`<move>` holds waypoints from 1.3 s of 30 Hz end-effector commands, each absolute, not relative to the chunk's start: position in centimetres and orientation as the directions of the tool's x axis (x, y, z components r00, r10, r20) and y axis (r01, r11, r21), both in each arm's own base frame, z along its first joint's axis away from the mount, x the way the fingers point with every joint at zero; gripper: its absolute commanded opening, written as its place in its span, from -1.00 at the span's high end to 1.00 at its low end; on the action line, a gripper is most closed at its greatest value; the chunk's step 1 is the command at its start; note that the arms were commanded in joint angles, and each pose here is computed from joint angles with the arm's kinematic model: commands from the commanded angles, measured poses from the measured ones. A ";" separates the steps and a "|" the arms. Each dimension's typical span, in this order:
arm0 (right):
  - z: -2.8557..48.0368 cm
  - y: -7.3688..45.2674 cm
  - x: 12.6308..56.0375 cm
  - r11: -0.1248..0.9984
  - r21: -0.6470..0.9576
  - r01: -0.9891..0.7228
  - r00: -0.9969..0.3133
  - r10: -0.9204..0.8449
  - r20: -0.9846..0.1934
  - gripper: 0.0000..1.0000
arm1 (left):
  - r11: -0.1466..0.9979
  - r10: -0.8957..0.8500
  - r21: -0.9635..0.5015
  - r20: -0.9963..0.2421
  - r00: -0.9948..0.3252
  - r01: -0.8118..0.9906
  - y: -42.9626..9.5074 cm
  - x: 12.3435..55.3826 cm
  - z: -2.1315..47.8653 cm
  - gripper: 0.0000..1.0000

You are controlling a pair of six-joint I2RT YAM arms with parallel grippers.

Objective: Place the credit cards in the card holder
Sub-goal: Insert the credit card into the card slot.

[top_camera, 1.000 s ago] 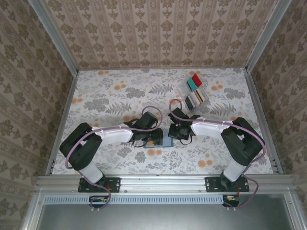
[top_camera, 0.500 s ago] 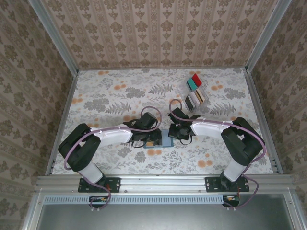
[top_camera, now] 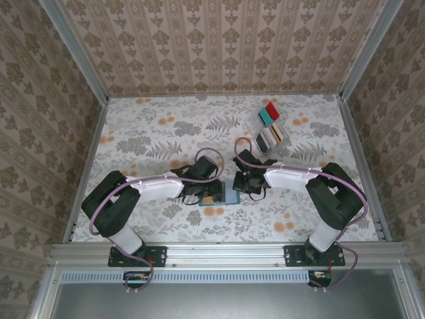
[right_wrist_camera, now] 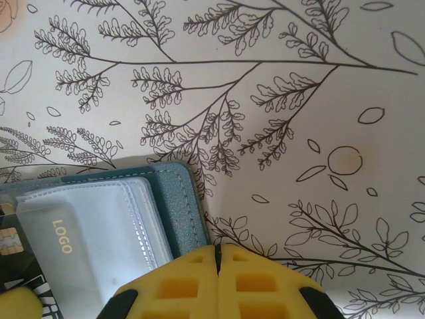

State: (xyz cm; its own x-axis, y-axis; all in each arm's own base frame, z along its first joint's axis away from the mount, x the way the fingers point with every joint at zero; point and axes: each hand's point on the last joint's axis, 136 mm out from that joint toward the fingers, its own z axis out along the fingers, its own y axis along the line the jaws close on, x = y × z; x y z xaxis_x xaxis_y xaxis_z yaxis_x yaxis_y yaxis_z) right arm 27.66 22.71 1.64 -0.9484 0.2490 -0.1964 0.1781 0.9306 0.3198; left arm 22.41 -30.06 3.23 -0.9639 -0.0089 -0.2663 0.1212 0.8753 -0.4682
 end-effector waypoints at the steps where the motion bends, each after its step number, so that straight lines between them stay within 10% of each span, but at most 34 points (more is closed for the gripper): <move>1: -0.6 22.8 25.7 0.936 0.292 0.195 -0.964 0.237 -0.117 0.94 | 0.861 0.036 -0.486 -0.237 -0.971 0.150 -31.0 21.7 2.9 0.50; 39: -0.9 22.9 25.5 0.936 0.292 0.197 -0.964 0.239 -0.115 0.95 | 0.897 0.018 -0.424 -0.243 -0.970 0.123 -29.7 21.7 2.9 0.35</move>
